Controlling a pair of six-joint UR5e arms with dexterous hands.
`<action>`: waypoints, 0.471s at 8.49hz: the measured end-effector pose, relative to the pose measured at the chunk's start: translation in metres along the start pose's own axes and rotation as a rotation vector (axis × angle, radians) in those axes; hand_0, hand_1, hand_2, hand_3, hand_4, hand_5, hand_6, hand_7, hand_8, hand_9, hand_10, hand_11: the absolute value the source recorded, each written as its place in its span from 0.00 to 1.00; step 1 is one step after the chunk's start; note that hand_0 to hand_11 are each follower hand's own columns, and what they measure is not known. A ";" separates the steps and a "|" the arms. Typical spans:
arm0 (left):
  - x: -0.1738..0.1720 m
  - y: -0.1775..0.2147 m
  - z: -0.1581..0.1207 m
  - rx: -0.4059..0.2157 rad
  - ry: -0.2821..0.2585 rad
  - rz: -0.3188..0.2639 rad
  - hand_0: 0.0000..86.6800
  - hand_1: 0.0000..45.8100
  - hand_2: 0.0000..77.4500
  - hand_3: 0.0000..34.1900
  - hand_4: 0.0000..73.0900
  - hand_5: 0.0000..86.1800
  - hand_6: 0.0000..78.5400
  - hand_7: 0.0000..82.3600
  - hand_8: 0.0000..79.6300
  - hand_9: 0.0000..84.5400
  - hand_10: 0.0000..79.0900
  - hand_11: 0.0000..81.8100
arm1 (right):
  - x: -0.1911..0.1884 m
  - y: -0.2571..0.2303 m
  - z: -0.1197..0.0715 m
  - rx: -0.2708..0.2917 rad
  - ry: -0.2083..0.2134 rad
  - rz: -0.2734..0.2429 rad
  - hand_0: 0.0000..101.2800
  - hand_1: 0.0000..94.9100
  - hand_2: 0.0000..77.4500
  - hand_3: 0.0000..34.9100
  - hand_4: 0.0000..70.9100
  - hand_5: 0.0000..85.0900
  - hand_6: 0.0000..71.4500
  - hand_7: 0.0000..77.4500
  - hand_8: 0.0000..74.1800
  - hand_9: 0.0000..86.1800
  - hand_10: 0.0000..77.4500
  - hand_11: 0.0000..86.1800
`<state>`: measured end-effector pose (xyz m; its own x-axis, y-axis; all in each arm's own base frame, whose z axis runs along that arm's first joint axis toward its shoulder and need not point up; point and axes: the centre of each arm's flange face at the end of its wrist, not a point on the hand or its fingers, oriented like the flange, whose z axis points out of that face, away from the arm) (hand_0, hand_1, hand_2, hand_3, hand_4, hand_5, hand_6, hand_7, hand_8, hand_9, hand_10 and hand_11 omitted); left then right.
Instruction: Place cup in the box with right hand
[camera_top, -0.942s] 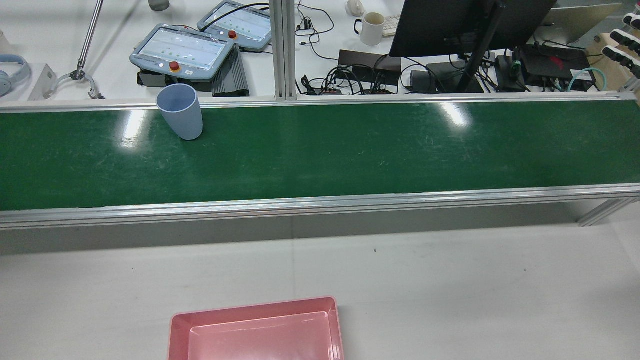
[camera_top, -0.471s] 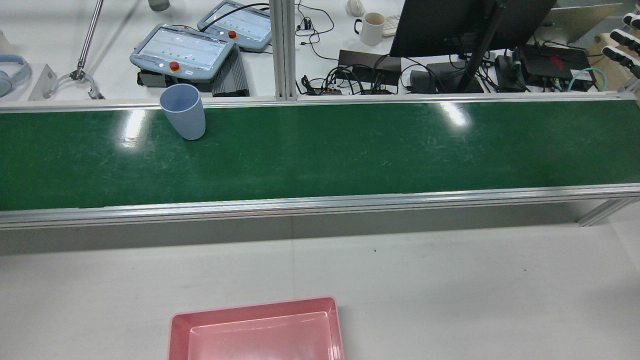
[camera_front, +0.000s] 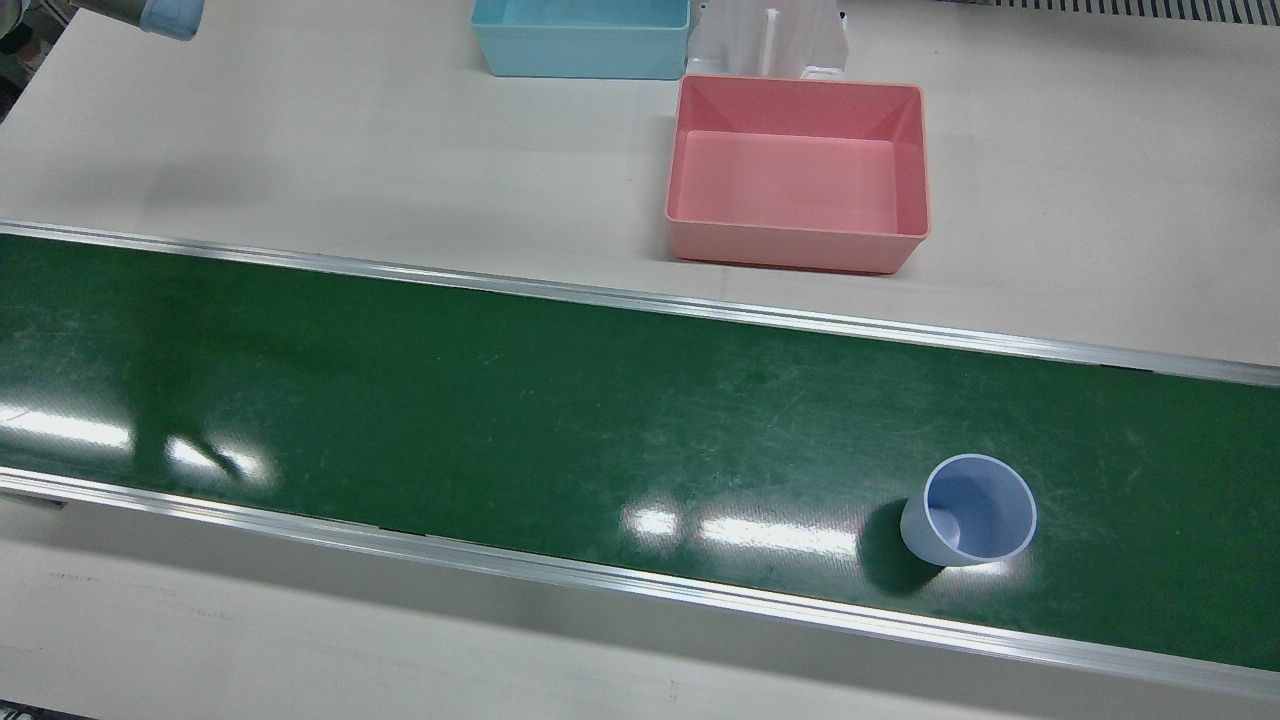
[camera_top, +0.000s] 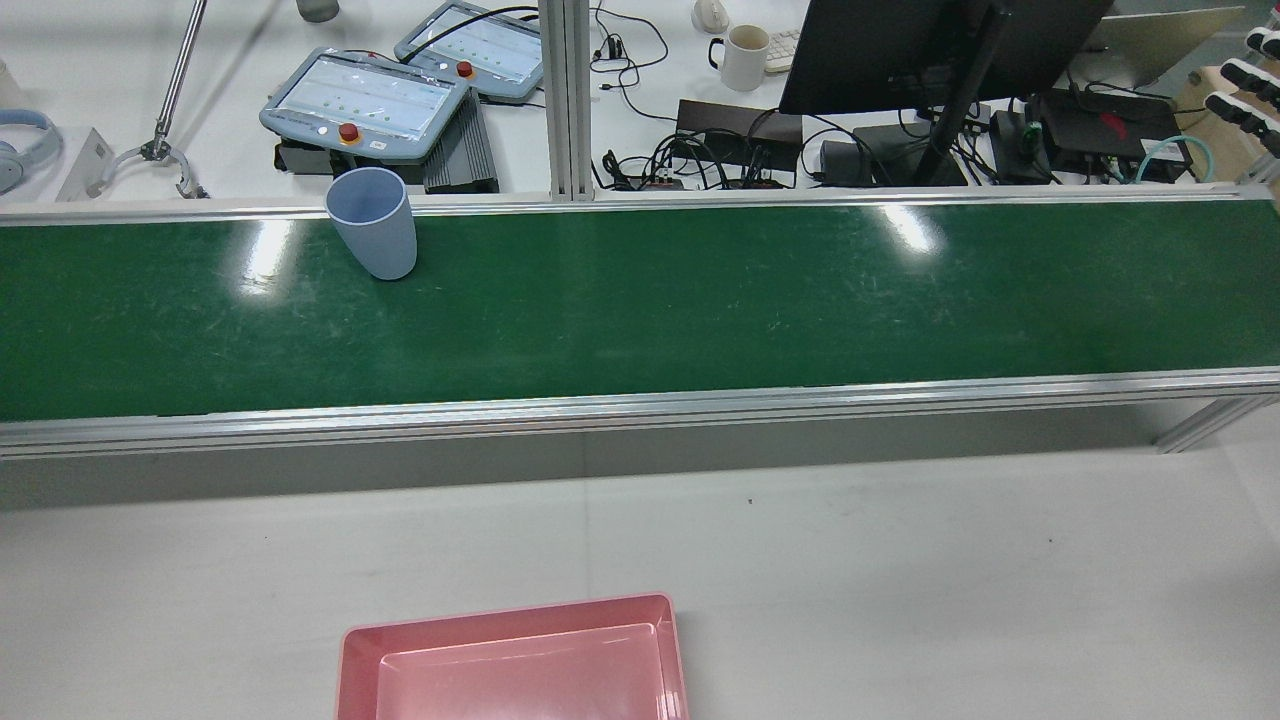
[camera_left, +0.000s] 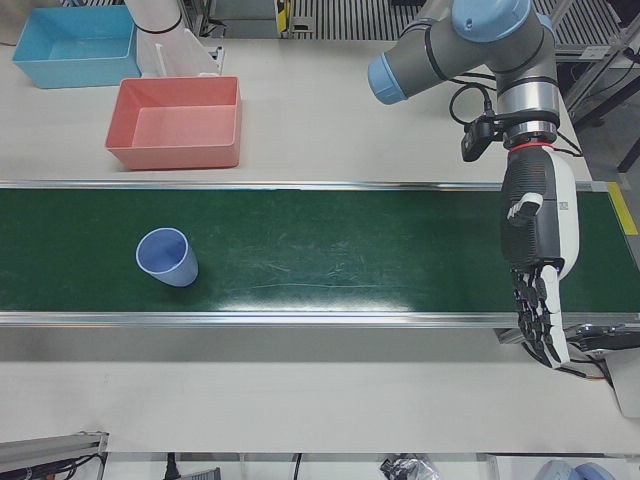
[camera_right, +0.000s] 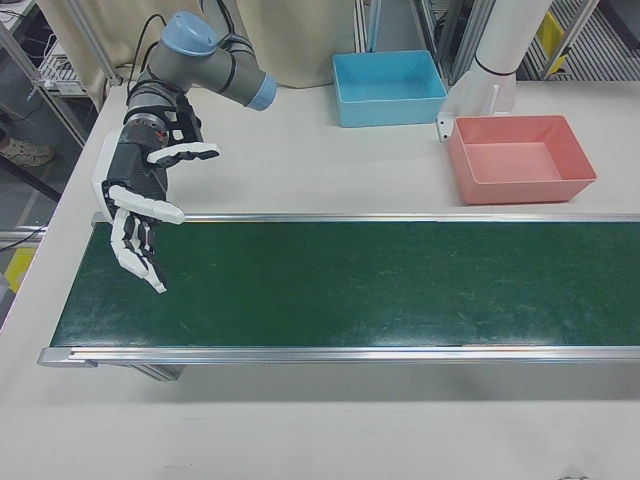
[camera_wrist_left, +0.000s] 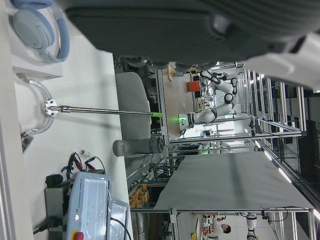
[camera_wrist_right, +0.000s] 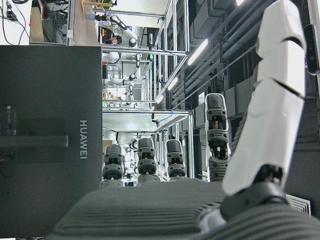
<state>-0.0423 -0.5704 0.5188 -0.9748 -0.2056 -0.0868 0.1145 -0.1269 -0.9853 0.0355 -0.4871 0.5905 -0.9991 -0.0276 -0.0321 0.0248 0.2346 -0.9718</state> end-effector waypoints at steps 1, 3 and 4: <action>0.000 0.000 0.000 -0.001 0.000 0.000 0.00 0.01 0.01 0.00 0.00 0.00 0.00 0.00 0.00 0.01 0.00 0.00 | 0.000 0.000 0.000 0.000 0.000 0.000 0.51 0.19 0.15 0.32 0.36 0.08 0.06 0.31 0.17 0.18 0.12 0.17; 0.000 0.000 0.000 0.000 0.000 0.000 0.00 0.01 0.01 0.00 0.00 0.00 0.00 0.00 0.00 0.01 0.00 0.00 | 0.000 -0.001 0.000 0.001 -0.001 0.000 0.51 0.19 0.15 0.32 0.36 0.08 0.06 0.31 0.17 0.18 0.12 0.17; 0.000 0.000 0.000 0.000 0.000 0.000 0.00 0.01 0.01 0.00 0.00 0.00 0.00 0.00 0.00 0.01 0.00 0.00 | 0.000 -0.001 0.000 0.001 -0.001 0.000 0.51 0.19 0.15 0.32 0.37 0.08 0.06 0.32 0.17 0.19 0.13 0.18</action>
<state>-0.0424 -0.5705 0.5191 -0.9748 -0.2055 -0.0868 0.1145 -0.1272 -0.9852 0.0358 -0.4871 0.5910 -0.9991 -0.0282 -0.0327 0.0252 0.2336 -0.9720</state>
